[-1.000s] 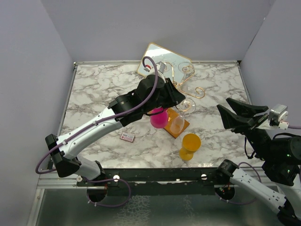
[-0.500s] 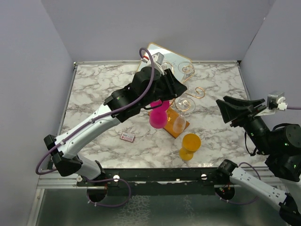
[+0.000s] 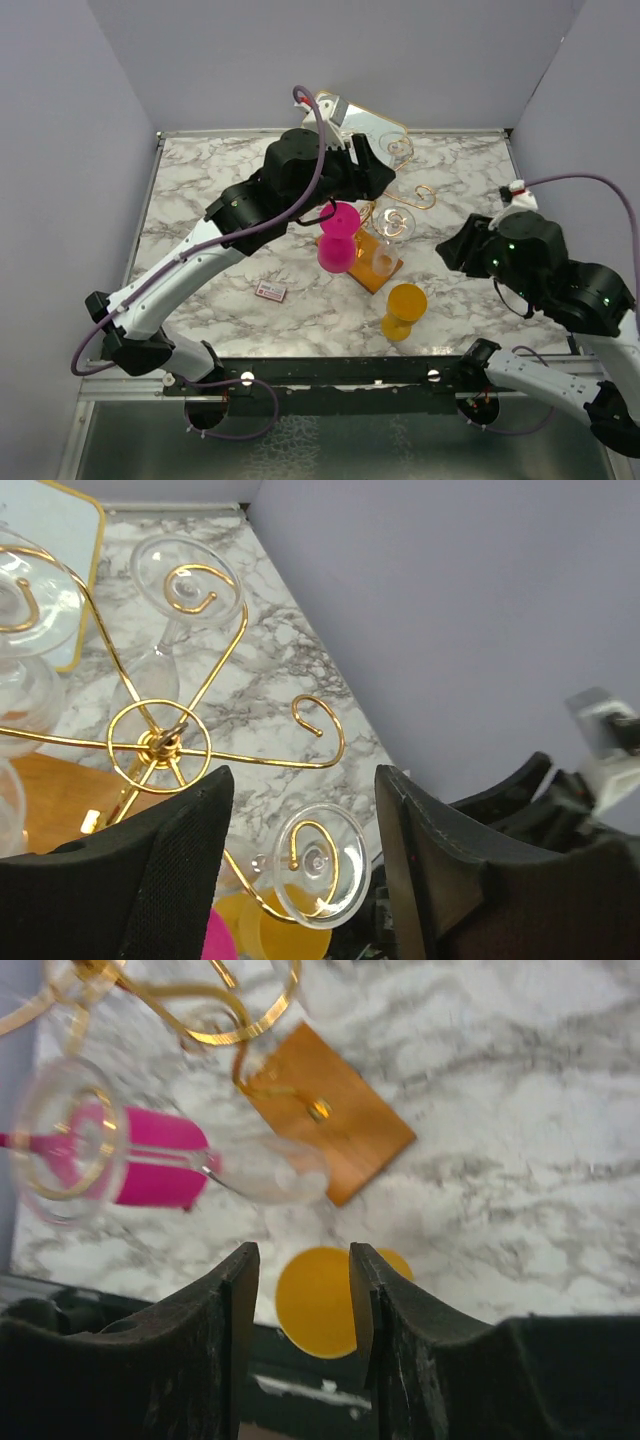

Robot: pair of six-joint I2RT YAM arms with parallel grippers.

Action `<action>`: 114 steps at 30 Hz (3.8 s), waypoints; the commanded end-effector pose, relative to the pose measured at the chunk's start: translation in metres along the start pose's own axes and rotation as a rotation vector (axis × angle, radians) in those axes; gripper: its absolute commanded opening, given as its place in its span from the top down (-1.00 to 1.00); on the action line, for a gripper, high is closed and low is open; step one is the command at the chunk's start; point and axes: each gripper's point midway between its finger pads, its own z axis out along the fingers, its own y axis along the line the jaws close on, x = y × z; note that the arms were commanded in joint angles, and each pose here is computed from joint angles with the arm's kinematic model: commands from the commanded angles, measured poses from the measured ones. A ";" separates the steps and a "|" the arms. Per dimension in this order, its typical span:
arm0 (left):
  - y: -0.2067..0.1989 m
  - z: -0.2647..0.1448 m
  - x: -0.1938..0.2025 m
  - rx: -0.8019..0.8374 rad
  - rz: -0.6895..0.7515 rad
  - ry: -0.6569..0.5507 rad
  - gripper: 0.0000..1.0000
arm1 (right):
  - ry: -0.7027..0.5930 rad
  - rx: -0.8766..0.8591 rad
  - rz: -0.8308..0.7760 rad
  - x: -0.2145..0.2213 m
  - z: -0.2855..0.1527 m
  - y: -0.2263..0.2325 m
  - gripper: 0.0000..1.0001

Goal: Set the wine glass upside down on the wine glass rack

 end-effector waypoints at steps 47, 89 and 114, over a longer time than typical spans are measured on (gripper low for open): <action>0.017 -0.099 -0.088 -0.110 0.123 -0.326 -0.30 | 0.464 0.079 0.007 0.144 0.072 -0.007 0.16; -0.027 -0.086 -0.071 0.117 0.011 -0.233 -0.47 | -0.072 0.607 -0.115 0.001 0.017 -0.094 0.98; -0.111 -0.007 -0.059 0.534 -0.421 -0.101 -0.63 | -0.860 0.107 0.050 -0.181 -0.067 -0.012 0.98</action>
